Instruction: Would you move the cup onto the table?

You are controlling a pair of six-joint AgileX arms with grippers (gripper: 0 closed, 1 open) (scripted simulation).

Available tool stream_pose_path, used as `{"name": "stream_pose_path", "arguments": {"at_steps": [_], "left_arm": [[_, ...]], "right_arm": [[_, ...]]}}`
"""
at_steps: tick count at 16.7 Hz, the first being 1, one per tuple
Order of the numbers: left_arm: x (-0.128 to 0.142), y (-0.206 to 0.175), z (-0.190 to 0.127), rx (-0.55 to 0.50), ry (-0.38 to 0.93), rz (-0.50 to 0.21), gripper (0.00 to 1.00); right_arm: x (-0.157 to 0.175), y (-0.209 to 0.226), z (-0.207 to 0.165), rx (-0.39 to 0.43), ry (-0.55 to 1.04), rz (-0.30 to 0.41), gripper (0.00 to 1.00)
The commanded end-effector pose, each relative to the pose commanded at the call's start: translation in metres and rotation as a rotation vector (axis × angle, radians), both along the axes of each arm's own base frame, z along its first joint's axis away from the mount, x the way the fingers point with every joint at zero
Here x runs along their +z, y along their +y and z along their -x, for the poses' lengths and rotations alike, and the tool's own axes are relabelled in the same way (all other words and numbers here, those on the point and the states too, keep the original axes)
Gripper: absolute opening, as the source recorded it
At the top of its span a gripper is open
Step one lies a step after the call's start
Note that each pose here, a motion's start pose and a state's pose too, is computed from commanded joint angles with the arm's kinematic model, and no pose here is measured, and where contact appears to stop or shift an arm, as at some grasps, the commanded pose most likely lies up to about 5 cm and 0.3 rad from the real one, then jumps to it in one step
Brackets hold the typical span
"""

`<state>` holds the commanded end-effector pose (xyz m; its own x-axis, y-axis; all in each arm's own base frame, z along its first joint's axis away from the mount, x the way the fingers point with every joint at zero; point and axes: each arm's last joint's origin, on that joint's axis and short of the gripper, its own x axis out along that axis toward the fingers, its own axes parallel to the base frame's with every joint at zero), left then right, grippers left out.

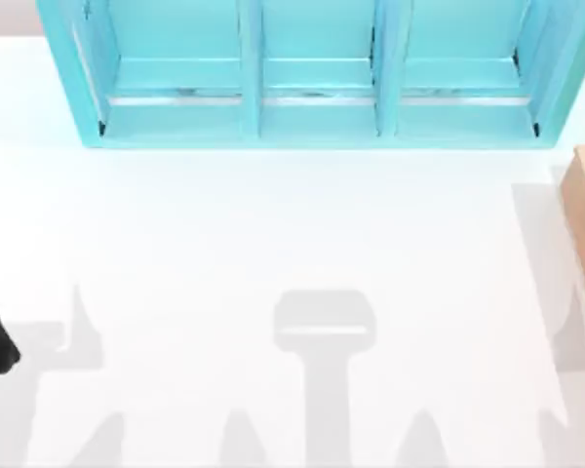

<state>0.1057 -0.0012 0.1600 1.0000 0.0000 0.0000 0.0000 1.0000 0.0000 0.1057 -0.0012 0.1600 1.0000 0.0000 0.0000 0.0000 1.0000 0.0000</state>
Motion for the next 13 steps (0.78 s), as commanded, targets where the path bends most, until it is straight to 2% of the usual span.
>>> {"name": "stream_pose_path", "arguments": {"at_steps": [3, 6, 9, 13], "left_arm": [[0.0, 0.0, 0.0, 0.0, 0.0, 0.0, 1.0], [0.0, 0.0, 0.0, 0.0, 0.0, 0.0, 1.0], [0.0, 0.0, 0.0, 0.0, 0.0, 0.0, 1.0], [0.0, 0.0, 0.0, 0.0, 0.0, 0.0, 1.0]], "right_arm": [[0.002, -0.001, 0.0, -0.006, 0.013, 0.006, 1.0], [0.017, -0.005, -0.001, -0.049, 0.114, 0.047, 1.0], [0.038, -0.014, -0.007, -0.109, 0.332, 0.102, 1.0], [0.065, -0.034, -0.029, -0.155, 0.744, 0.141, 1.0]]}}
